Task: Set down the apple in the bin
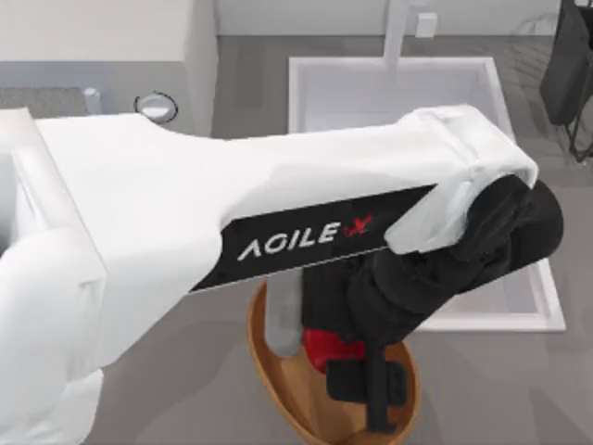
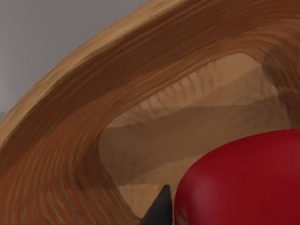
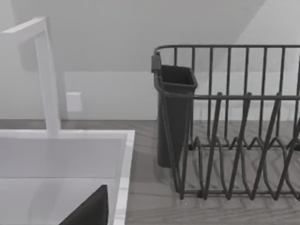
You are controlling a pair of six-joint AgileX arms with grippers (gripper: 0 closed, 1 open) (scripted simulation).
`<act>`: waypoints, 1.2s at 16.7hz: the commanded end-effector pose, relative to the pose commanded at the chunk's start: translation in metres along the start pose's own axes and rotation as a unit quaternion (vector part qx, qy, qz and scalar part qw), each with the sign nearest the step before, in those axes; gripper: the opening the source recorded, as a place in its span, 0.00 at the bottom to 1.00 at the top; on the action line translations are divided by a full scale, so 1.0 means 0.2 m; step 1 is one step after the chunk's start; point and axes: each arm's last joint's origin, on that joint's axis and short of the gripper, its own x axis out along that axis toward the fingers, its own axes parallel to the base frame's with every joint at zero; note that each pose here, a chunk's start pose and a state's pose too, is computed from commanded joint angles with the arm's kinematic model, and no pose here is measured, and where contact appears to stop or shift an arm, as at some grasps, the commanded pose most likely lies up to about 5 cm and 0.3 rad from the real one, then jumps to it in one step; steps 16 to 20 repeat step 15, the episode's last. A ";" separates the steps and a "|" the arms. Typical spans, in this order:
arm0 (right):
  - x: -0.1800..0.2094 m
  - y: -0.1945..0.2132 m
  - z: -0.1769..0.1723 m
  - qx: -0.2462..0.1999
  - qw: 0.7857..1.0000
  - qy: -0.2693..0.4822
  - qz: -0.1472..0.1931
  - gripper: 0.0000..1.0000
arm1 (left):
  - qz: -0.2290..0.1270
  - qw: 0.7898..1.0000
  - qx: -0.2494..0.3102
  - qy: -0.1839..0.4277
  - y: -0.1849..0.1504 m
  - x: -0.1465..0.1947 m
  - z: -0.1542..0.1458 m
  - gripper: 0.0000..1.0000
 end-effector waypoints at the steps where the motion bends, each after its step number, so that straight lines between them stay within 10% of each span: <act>1: 0.00 0.00 0.00 0.000 1.000 0.000 0.000 1.00 | 0.000 1.000 0.000 0.000 0.00 0.00 0.00 0.38; 9: 0.00 0.00 0.00 0.000 1.000 0.000 0.000 1.00 | 0.000 1.000 0.000 0.000 0.00 0.00 0.00 0.98; 20: 0.00 0.00 0.00 0.000 1.000 0.000 0.000 1.00 | 0.000 1.000 0.000 0.000 0.00 0.00 0.00 1.00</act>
